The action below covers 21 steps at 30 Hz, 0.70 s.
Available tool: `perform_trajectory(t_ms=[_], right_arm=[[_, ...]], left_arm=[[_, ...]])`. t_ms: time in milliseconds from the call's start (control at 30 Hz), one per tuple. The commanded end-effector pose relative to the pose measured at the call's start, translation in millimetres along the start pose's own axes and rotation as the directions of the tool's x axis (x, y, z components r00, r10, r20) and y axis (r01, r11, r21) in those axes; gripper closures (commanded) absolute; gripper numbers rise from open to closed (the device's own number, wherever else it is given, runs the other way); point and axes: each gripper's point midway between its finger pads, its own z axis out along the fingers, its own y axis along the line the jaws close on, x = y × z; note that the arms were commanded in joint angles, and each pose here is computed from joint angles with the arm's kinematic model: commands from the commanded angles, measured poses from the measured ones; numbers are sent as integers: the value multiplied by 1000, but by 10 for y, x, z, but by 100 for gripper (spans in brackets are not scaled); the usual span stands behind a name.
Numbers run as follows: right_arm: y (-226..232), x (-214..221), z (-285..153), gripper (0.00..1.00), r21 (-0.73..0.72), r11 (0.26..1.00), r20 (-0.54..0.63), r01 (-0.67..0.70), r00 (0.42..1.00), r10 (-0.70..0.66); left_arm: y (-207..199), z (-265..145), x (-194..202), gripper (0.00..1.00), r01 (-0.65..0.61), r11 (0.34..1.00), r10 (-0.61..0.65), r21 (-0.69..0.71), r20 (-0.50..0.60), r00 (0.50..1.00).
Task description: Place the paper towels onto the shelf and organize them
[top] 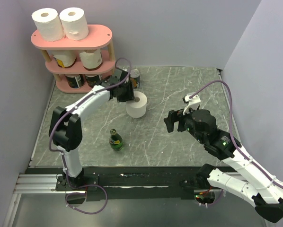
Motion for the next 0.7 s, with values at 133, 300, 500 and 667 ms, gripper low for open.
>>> perform_trajectory(t_ms=[133,300,500,667], right_arm=[[-30,-172,-89,0,8,1000,51,-10,999,10],[-40,-189,-141,1,10,1000,42,-6,999,5],[-84,-271,-248,0,20,1000,67,0,998,-2],[-54,-292,-274,0,3,1000,71,-11,997,11]], left_arm=[[-467,-1725,-1244,73,-6,998,-21,67,403,915],[-331,-2444,-1667,72,47,996,-78,72,541,837],[-41,-3260,-2108,70,114,987,-160,111,710,686],[148,-3693,-2383,68,133,984,-177,122,807,564]])
